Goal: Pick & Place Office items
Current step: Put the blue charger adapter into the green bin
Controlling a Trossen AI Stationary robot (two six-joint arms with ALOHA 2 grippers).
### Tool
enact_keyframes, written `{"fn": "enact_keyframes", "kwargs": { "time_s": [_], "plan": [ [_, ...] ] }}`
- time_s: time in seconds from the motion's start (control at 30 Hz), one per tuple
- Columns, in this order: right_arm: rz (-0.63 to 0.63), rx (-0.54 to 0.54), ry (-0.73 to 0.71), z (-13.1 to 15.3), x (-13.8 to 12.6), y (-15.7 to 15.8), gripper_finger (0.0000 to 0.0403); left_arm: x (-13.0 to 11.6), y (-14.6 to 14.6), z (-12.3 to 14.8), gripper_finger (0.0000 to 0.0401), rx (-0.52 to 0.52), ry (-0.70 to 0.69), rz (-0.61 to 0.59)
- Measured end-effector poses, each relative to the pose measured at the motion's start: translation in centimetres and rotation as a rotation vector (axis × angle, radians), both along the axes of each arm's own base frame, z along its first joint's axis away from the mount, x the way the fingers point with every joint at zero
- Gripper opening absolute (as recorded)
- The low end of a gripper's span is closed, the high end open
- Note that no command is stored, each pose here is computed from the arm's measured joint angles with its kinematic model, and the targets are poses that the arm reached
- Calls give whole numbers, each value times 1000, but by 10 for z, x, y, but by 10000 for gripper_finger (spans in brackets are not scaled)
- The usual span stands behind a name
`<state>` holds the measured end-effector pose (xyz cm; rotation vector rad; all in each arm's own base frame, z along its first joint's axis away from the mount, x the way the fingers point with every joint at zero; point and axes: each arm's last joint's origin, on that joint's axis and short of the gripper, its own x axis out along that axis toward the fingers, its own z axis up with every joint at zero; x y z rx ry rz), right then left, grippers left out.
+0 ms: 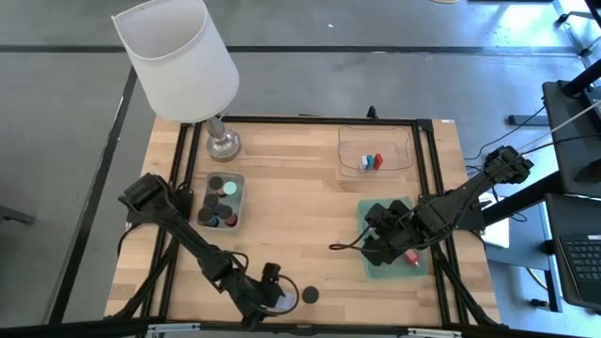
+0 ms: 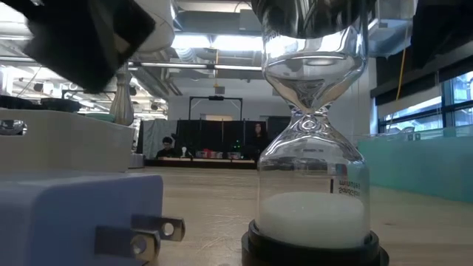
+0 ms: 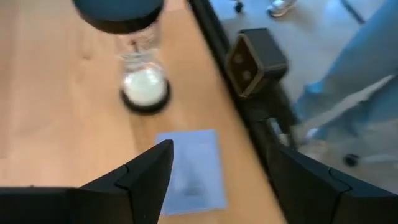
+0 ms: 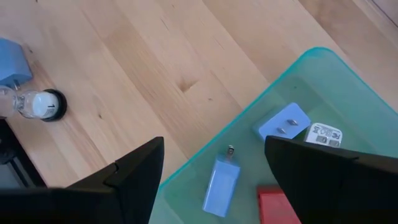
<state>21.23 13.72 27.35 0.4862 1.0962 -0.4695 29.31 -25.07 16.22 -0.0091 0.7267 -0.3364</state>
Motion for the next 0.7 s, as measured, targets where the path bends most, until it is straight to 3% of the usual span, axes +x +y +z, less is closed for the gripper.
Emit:
{"fn": "enact_keyframes", "kwargs": {
  "time_s": [0.13,0.37,0.53,0.7],
  "plan": [
    [0,6,-9,0,1,1,282,2,1,-9,258,65,-17,31],
    [0,18,-27,1,2,2,282,3,-2,-25,256,73,23,45],
    [-1,15,-29,1,2,2,282,3,-2,-35,256,158,3,55],
    [7,5,-32,1,3,1,282,5,-1,-47,256,112,68,49]
  ]
}}
